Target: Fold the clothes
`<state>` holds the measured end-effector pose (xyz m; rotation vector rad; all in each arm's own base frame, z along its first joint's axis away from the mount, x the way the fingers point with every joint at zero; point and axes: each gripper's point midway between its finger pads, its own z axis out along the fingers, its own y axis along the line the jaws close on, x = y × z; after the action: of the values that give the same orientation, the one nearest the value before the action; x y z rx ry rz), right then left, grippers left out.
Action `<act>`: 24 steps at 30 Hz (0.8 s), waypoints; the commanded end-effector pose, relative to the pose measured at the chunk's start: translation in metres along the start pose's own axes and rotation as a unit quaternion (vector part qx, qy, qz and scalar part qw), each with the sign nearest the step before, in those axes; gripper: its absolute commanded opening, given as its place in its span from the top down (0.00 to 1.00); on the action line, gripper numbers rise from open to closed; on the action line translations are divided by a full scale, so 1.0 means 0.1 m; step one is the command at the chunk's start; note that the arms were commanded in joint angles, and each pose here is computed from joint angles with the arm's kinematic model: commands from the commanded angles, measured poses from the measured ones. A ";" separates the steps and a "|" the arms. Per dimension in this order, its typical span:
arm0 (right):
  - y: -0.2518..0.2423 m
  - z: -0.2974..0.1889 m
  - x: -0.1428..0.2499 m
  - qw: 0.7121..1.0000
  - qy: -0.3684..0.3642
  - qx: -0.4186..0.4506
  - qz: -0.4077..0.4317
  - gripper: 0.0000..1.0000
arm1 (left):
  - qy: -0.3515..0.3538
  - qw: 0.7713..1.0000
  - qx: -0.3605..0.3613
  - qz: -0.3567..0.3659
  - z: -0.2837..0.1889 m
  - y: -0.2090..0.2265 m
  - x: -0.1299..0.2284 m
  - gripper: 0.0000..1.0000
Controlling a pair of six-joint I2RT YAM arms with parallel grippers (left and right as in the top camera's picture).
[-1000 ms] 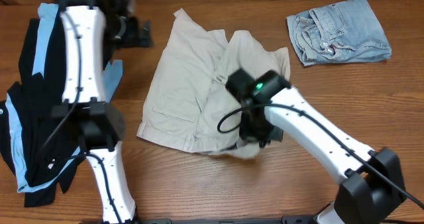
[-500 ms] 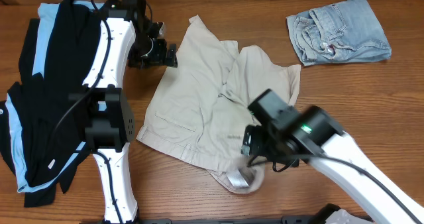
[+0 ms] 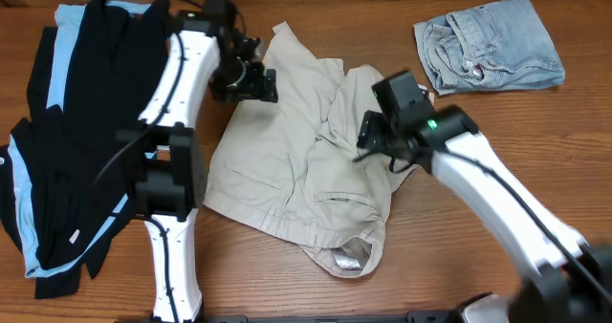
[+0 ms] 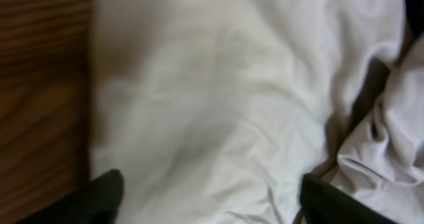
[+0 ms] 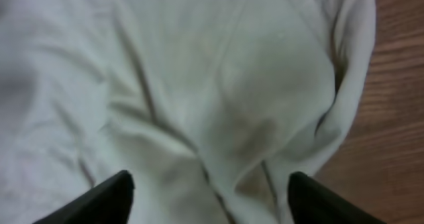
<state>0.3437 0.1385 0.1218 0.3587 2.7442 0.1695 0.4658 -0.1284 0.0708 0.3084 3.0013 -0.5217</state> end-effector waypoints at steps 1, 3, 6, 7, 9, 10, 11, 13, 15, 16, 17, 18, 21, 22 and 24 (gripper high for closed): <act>0.02 0.25 -0.05 0.999 0.013 -0.003 -0.030 0.34 | -0.009 1.000 0.004 0.024 -0.02 -0.18 -0.02 0.25; 0.05 0.40 -0.07 0.999 0.015 -0.002 -0.031 0.39 | -0.015 1.000 -0.014 0.019 0.01 -0.17 -0.06 0.31; 0.09 0.57 -0.06 0.999 0.020 -0.002 -0.032 0.43 | -0.019 0.999 -0.033 0.014 0.08 -0.15 -0.10 0.36; 0.10 0.61 -0.06 0.999 0.021 -0.003 -0.033 0.44 | -0.021 0.999 -0.038 0.011 0.09 -0.14 -0.11 0.38; 0.11 0.67 -0.06 0.999 0.022 -0.002 -0.034 0.47 | -0.026 0.999 -0.039 0.006 0.14 -0.13 -0.14 0.46; 0.11 0.68 -0.07 0.999 0.021 -0.003 -0.033 0.48 | -0.025 0.999 -0.039 0.003 0.17 -0.12 -0.15 0.52; 0.12 0.69 -0.08 0.999 0.019 -0.004 -0.033 0.51 | -0.026 0.999 -0.039 0.000 0.19 -0.11 -0.16 0.58; 0.14 0.69 -0.11 0.999 0.013 -0.008 -0.033 0.52 | -0.024 0.999 -0.049 -0.006 0.26 -0.05 -0.17 0.65; 0.15 0.69 -0.12 0.999 0.010 -0.011 -0.032 0.52 | -0.015 0.997 -0.077 -0.027 0.38 0.09 -0.15 0.69; 0.15 0.69 -0.12 0.999 0.010 -0.011 -0.032 0.53 | -0.011 0.996 -0.083 -0.034 0.42 0.13 -0.14 0.72; 0.15 0.69 -0.12 0.999 0.010 -0.011 -0.032 0.55 | -0.003 0.995 -0.087 -0.041 0.51 0.17 -0.11 0.75; 0.15 0.69 -0.12 0.999 0.011 -0.010 -0.032 0.57 | 0.004 0.995 -0.087 -0.044 0.58 0.19 -0.09 0.79; 0.13 0.69 -0.09 0.999 0.016 -0.006 -0.033 0.78 | 0.024 0.994 -0.086 -0.060 0.78 0.25 -0.02 0.87; 0.12 0.69 -0.08 0.999 0.019 -0.004 -0.033 0.83 | 0.030 0.994 -0.085 -0.063 0.83 0.27 0.00 0.89; 0.09 0.69 -0.05 0.999 0.025 0.002 -0.033 0.95 | 0.041 0.994 -0.080 -0.066 0.93 0.28 0.04 0.94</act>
<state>0.3760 0.1494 0.0596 0.2699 2.7996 0.1609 0.4830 -0.1363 0.0047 0.1626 3.0566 -0.3036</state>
